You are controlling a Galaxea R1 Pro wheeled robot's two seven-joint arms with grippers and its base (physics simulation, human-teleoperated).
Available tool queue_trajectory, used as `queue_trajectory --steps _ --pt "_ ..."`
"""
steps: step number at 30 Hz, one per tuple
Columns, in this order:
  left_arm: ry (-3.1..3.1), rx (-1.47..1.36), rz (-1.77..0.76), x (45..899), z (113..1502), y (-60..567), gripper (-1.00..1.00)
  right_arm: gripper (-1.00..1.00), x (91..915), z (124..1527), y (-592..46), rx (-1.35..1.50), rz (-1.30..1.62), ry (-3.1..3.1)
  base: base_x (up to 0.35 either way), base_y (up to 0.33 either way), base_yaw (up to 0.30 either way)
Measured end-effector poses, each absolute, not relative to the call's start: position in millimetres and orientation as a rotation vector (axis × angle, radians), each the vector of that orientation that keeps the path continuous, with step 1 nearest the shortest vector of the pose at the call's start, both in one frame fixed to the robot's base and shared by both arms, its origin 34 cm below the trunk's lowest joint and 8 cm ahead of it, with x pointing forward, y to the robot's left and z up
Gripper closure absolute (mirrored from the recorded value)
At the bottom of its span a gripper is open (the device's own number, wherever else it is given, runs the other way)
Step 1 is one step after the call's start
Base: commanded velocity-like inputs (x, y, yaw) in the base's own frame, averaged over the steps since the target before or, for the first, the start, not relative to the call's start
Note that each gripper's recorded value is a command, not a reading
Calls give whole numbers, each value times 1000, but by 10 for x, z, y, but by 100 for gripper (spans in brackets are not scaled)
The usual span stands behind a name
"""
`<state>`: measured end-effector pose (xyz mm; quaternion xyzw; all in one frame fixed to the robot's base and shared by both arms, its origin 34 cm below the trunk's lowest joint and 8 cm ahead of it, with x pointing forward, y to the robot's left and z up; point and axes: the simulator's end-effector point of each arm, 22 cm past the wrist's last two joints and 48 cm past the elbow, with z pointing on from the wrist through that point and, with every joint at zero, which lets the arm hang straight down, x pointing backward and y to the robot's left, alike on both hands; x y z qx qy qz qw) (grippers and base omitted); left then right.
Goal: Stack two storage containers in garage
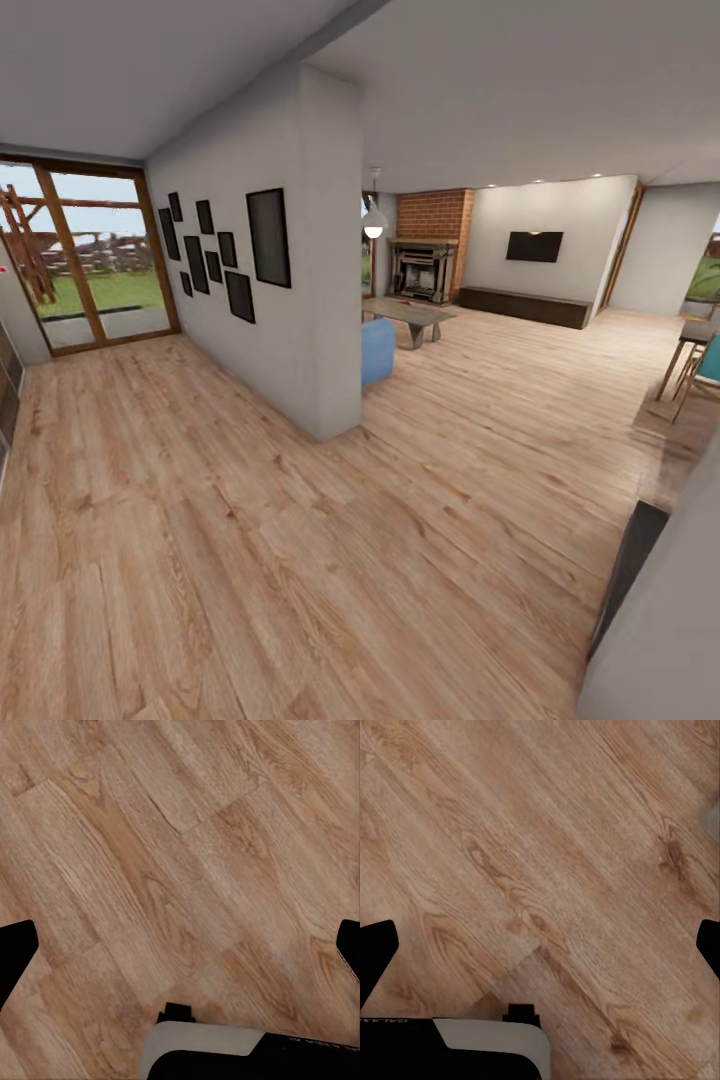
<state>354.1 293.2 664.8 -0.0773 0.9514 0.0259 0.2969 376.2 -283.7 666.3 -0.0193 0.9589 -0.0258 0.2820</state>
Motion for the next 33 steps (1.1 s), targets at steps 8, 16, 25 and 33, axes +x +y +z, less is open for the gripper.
queue_trajectory --steps 8,16,25,33 --pt "2529 -205 69 3540 6648 2932 -100 -100 3762 6663 -2837 -51 -69 2568 326 0 0" --pt "2529 -205 69 3540 6648 2931 -100 -100 3762 6663 -2837 -52 -69 2568 326 0 0" --pt "2530 -204 69 3540 6647 2931 -100 -100 3762 6663 -2837 -52 -69 2568 326 0 0" --pt "2529 -205 69 3541 6648 2931 -100 -100 3762 6663 -2837 -51 -69 2568 326 0 0"
